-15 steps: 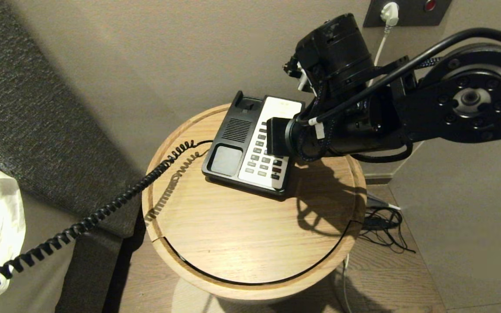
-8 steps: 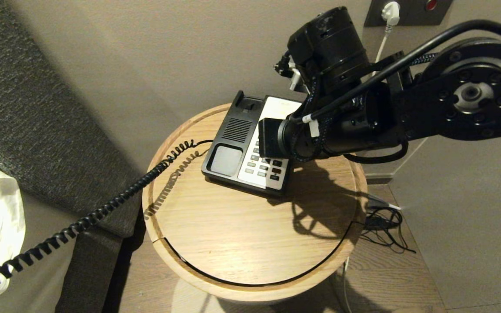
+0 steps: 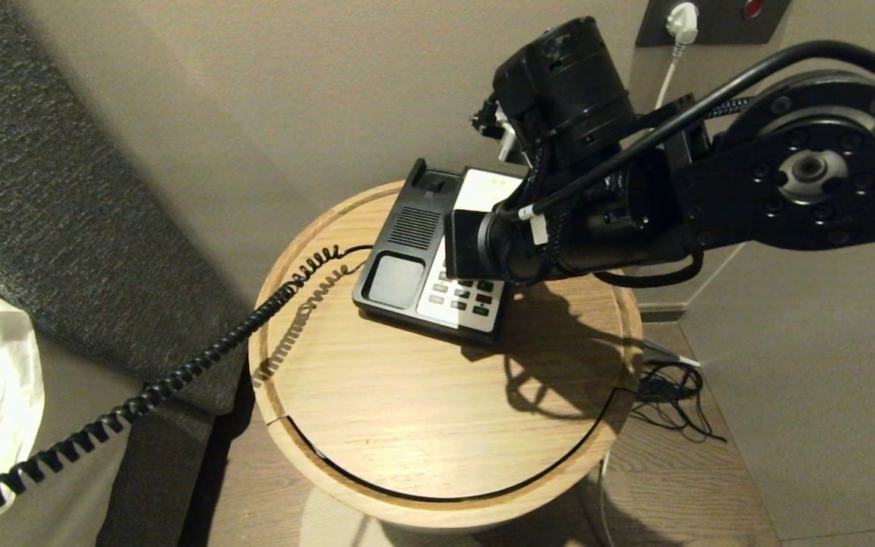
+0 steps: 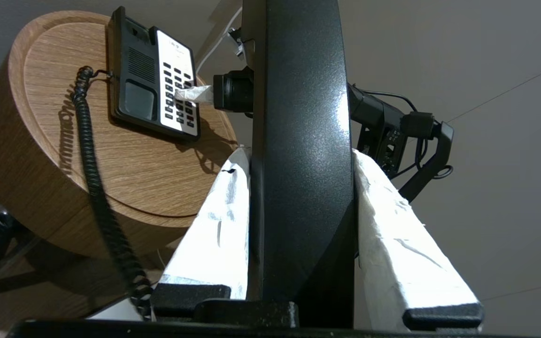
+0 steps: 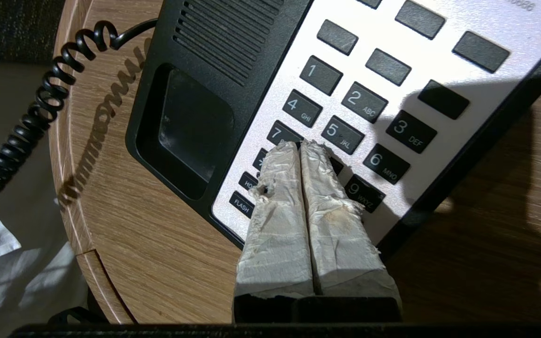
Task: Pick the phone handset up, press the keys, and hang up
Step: Dial the number
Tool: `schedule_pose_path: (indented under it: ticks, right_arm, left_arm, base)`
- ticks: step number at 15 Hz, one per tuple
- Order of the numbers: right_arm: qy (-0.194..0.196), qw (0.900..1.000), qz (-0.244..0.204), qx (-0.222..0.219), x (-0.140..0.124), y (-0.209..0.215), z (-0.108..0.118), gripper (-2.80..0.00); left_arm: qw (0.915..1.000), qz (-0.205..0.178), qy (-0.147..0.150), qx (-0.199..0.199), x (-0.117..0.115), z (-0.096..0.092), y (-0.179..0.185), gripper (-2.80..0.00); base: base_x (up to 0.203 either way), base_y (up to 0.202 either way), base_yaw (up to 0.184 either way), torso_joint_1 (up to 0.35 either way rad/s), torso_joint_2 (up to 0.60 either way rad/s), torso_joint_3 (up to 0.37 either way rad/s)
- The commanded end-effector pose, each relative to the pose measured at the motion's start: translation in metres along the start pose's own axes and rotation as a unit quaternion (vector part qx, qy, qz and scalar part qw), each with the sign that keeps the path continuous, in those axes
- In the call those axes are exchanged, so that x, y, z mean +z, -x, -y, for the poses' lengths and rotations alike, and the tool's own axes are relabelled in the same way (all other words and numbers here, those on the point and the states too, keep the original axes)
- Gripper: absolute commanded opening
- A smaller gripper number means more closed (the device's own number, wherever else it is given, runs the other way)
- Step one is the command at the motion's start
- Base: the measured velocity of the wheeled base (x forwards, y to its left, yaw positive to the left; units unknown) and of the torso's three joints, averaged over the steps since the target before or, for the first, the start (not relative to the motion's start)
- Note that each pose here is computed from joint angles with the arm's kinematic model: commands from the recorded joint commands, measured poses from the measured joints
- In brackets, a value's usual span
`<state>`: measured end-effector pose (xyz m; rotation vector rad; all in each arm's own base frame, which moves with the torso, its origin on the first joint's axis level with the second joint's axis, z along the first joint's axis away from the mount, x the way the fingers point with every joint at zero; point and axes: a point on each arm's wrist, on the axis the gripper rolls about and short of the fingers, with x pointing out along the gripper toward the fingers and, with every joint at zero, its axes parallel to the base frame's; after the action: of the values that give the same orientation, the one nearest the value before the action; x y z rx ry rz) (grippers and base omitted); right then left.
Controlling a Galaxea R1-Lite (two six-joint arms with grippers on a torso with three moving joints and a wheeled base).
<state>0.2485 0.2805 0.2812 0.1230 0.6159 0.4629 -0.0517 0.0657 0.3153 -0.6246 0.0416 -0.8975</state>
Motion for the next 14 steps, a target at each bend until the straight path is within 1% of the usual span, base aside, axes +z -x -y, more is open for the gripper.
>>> schedule_pose_path:
  ticks: [1,8,14]
  right_arm:
    - [-0.001,1.000,0.000,-0.001,0.0003,0.0014,0.0004,-2.80]
    - [0.000,1.000,0.000,-0.004,0.0015,0.0033,0.0029,-2.80]
    - [0.002,1.000,-0.014,-0.010,-0.0049,-0.0029,0.0043,-2.80]
  left_arm:
    - [1.0000,-0.001,0.002,0.000,-0.0006,-0.0006,0.0010,-2.80]
    - [1.0000,-0.004,0.002,0.002,-0.0027,-0.0019,0.0004,-2.80]
    - [1.0000,-0.004,0.002,0.002,-0.0045,-0.0031,0.0021,-2.80]
  base:
    - [0.000,0.000,0.000,0.000,0.00,0.000]
    - [0.000,0.000,0.000,0.000,0.00,0.000]
    - [0.000,0.000,0.000,0.000,0.00,0.000]
